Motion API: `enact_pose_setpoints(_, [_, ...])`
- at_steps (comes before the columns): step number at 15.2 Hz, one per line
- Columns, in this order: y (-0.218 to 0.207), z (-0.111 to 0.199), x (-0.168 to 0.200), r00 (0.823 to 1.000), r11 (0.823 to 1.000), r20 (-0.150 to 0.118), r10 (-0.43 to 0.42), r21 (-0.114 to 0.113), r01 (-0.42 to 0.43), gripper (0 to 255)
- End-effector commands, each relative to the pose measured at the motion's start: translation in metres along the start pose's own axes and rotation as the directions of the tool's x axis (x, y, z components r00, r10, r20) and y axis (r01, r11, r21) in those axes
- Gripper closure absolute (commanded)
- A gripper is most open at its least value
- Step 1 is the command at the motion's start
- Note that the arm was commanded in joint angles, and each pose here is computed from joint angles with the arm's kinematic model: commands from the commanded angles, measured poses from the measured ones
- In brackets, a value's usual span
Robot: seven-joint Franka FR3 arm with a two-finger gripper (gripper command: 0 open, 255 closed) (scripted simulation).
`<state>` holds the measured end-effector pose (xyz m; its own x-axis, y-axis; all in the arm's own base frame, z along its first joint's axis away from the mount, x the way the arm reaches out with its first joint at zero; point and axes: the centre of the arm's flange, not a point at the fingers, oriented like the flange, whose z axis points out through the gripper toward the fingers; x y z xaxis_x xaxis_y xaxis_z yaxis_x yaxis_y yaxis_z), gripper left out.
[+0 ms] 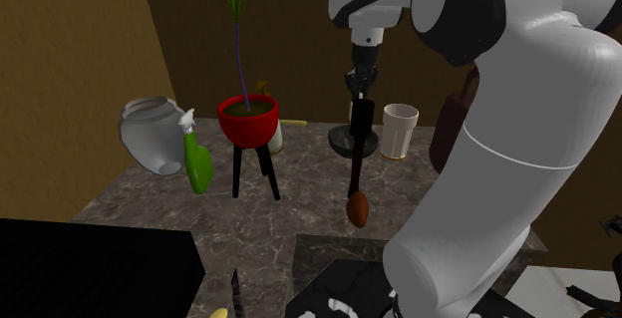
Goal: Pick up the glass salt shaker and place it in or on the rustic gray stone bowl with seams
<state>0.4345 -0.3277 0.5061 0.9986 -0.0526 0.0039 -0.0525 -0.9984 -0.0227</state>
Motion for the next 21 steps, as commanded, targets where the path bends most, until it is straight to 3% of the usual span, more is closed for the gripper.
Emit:
enact_pose_setpoints(1, [0.000,0.011,0.000,1.000,1.000,0.000,0.000,0.000,0.000,255])
enact_pose_setpoints(9, [0.001,0.056,0.000,1.000,1.000,0.000,0.000,0.000,0.000,255])
enact_pose_setpoints(17, [0.001,0.056,0.000,1.000,1.000,0.000,0.000,0.000,0.000,255])
enact_pose_setpoints(18, [0.001,0.056,0.000,1.000,1.000,0.000,0.000,0.000,0.000,0])
enact_pose_setpoints(21, [0.001,0.056,0.000,1.000,1.000,0.000,0.000,0.000,0.000,0])
